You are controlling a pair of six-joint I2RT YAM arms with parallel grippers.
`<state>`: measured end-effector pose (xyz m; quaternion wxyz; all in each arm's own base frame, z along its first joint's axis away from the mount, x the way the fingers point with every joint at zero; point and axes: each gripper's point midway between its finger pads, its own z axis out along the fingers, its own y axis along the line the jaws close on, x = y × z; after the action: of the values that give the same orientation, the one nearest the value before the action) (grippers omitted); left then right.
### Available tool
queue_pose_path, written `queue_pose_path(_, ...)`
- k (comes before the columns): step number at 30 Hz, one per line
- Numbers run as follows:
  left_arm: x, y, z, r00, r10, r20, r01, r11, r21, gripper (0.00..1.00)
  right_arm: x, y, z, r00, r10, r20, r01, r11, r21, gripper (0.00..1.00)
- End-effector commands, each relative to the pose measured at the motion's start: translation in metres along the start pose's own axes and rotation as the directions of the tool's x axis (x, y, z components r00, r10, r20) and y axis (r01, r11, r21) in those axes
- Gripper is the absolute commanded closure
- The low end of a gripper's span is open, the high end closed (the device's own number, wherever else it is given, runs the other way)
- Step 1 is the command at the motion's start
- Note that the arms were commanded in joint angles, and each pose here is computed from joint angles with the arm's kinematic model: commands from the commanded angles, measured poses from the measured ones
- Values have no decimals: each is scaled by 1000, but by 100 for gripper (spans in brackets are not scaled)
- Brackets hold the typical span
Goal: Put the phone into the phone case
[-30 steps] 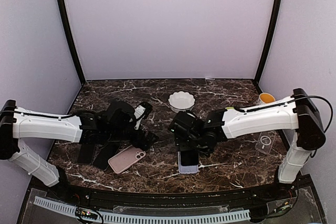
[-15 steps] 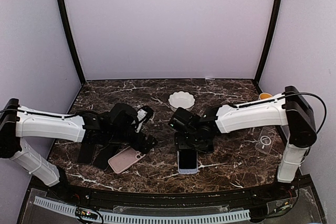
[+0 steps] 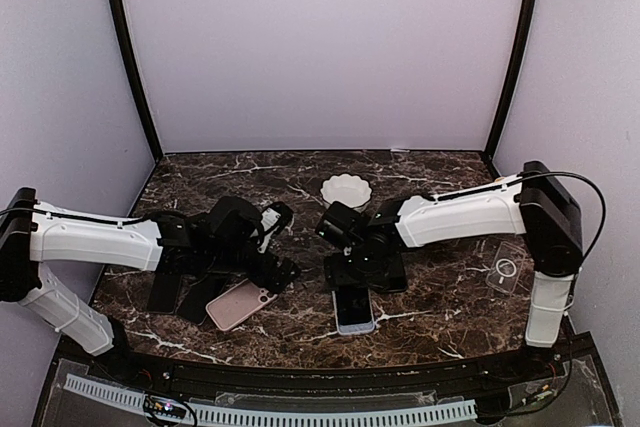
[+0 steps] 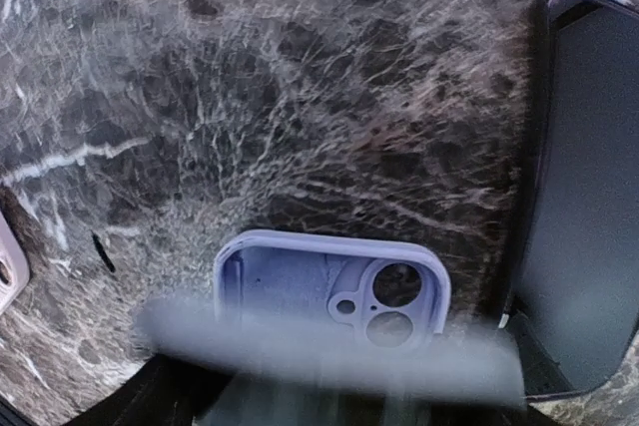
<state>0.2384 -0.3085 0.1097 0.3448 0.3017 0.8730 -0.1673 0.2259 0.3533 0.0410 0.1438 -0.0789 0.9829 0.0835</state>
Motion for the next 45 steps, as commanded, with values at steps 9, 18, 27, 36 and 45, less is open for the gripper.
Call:
queue_pose_path(9, -11, -6, -1, 999, 32, -3, -32, 999, 11, 2, -10, 3, -10, 997, -79, -6, 79, 996, 30, 11)
queue_pose_path(18, -50, -16, 47, 999, 5, -41, 1, 990, 140, 35, 53, -5, -52, 996, -83, -33, 81, 995, -53, 31)
queue_pose_path(27, -57, -12, 131, 976, 137, -170, -124, 989, 84, 58, 122, -2, -28, 989, -76, -125, 59, 989, -139, 62)
queue_pose_path(36, -25, -39, 160, 929, 294, -224, -266, 953, 147, 62, 120, -11, -8, 997, -9, -79, -1, 993, -115, 71)
queue_pose_path(45, 23, -62, 148, 855, 414, -312, -350, 905, 242, 63, 93, -9, -3, 999, 37, 22, -35, 994, -105, 71)
